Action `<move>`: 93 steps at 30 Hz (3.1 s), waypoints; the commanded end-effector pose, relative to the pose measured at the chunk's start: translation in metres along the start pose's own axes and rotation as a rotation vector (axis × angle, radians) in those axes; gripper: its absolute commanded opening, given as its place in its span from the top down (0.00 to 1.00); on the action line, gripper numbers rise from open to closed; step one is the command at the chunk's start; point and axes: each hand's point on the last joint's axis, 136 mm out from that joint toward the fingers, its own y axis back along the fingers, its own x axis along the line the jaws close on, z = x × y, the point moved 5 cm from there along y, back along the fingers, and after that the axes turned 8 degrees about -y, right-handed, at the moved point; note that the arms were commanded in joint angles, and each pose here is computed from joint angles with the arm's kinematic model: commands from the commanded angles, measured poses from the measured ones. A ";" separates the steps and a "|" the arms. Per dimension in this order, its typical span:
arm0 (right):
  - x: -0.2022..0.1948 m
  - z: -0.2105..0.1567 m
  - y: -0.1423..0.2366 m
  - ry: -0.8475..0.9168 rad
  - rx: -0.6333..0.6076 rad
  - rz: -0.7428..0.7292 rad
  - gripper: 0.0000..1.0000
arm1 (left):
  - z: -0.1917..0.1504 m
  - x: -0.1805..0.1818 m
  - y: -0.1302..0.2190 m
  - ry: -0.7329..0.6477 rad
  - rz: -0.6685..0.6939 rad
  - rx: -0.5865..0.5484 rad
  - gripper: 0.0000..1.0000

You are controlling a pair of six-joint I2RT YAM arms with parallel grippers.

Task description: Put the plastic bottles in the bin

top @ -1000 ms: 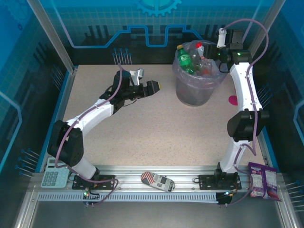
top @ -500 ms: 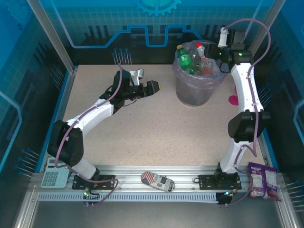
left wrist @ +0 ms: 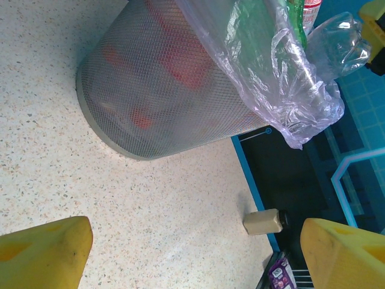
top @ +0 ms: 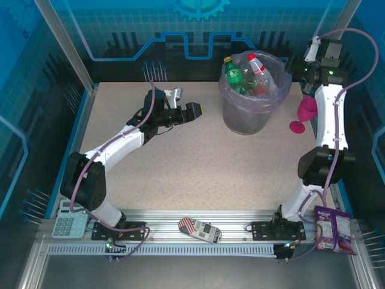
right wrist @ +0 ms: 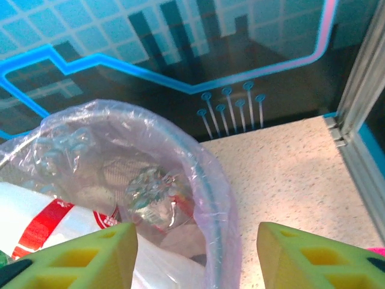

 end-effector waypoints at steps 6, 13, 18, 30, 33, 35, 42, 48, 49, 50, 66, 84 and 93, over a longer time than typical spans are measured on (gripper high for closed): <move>-0.010 -0.028 -0.037 -0.086 0.145 0.074 0.48 | 0.002 0.001 0.013 -0.018 0.029 -0.013 0.08; -0.009 -0.044 -0.049 -0.091 0.195 0.096 0.48 | 0.001 0.008 0.026 -0.013 0.065 -0.027 0.08; 0.002 -0.058 -0.056 -0.093 0.232 0.153 0.48 | 0.001 0.013 0.033 -0.012 0.084 -0.035 0.08; 0.059 -0.100 -0.063 -0.115 0.307 0.326 0.49 | -0.002 0.053 0.086 -0.009 0.322 -0.069 0.07; 0.080 -0.112 -0.062 -0.109 0.324 0.375 0.49 | -0.006 0.070 0.113 -0.004 0.415 -0.078 0.06; 0.095 -0.119 -0.061 -0.103 0.333 0.399 0.49 | -0.010 0.081 0.131 0.003 0.476 -0.093 0.06; 0.141 -0.133 -0.051 -0.067 0.338 0.459 0.48 | -0.030 0.120 0.180 0.050 0.666 -0.137 0.04; 0.155 -0.118 -0.033 -0.027 0.290 0.464 0.38 | -0.038 0.138 0.188 0.063 0.729 -0.156 0.02; 0.155 -0.111 -0.028 -0.014 0.272 0.455 0.34 | -0.038 0.140 0.189 0.058 0.744 -0.159 0.02; 0.153 -0.101 -0.021 -0.001 0.251 0.444 0.30 | -0.039 0.144 0.190 0.055 0.766 -0.161 0.01; 0.022 -0.144 0.008 0.243 0.069 -0.043 0.00 | -0.058 0.210 0.196 -0.115 1.059 -0.175 0.01; -0.016 -0.286 -0.057 0.505 -0.076 -0.179 0.00 | -0.051 0.237 0.170 -0.293 1.002 -0.275 0.01; -0.026 -0.286 -0.053 0.458 -0.156 -0.141 0.00 | -0.051 0.231 0.167 -0.316 0.950 -0.293 0.01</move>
